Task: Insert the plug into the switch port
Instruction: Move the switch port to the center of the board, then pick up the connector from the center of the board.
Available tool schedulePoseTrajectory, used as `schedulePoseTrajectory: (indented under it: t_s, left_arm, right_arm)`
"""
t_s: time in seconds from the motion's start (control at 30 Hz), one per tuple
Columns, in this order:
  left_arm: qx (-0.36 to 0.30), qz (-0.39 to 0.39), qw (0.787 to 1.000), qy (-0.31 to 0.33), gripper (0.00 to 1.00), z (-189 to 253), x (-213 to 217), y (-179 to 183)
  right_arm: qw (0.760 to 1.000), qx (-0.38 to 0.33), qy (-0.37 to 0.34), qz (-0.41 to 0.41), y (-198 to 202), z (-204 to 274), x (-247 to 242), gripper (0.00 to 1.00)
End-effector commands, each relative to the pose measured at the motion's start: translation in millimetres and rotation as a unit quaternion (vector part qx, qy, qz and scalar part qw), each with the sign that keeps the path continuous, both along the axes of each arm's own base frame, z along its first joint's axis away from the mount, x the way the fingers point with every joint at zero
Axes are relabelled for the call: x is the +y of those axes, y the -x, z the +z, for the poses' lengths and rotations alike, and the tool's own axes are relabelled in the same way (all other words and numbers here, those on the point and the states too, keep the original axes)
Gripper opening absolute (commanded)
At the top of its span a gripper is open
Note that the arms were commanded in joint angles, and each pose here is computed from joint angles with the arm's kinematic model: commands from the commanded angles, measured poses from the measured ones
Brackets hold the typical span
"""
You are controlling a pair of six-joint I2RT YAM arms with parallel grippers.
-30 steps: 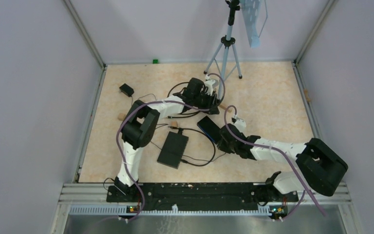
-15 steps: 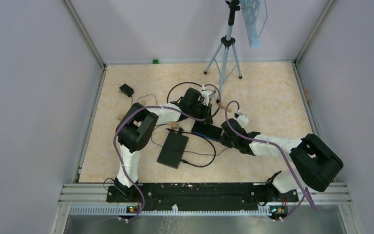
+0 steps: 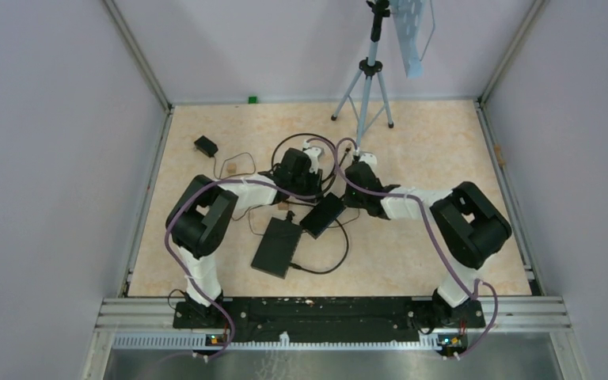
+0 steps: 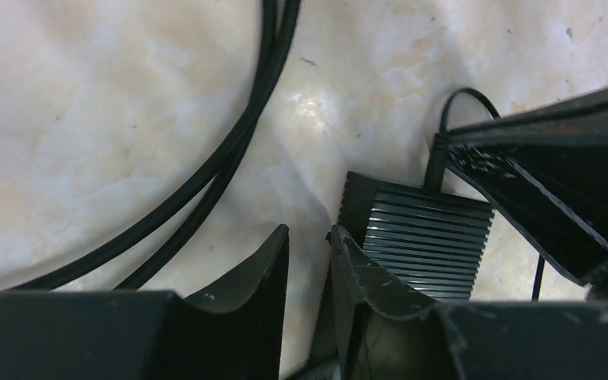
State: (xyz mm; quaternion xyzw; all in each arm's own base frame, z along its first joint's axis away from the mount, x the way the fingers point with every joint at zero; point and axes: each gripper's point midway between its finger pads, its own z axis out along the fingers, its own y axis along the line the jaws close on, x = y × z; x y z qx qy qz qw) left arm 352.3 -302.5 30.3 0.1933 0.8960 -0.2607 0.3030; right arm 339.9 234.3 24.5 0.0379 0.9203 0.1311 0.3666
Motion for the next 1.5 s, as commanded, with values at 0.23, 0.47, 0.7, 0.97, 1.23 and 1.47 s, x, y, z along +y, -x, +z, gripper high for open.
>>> schedulePoseTrajectory:
  t_s: [0.23, 0.47, 0.7, 0.97, 1.23, 1.47]
  left_arm:
    - [0.034, 0.087, 0.994, -0.054, 0.37, -5, 44, -5]
    - [-0.006, 0.112, 0.993, -0.035, 0.47, 38, 49, -45]
    - [-0.059, 0.119, 0.991, -0.026, 0.56, 94, 50, -62]
    - [-0.07, 0.067, 0.995, 0.015, 0.68, 123, 59, -5]
    - [-0.066, -0.021, 0.997, -0.026, 0.81, 92, 46, 78]
    - [-0.072, -0.018, 0.995, -0.072, 0.86, 65, 52, 77]
  right_arm:
    - [0.986, -0.066, -0.033, 0.149, -60, 34, 66, 0.04]
    - [0.985, -0.071, -0.022, 0.157, -40, 60, 49, 0.09]
    - [0.963, -0.106, -0.04, 0.244, 8, 103, 40, 0.32]
    - [0.959, -0.132, -0.014, 0.252, 34, 121, 13, 0.48]
    - [0.973, -0.073, -0.036, 0.214, 55, 98, 2, 0.48]
    - [0.97, -0.069, -0.051, 0.226, 67, 94, 2, 0.49]
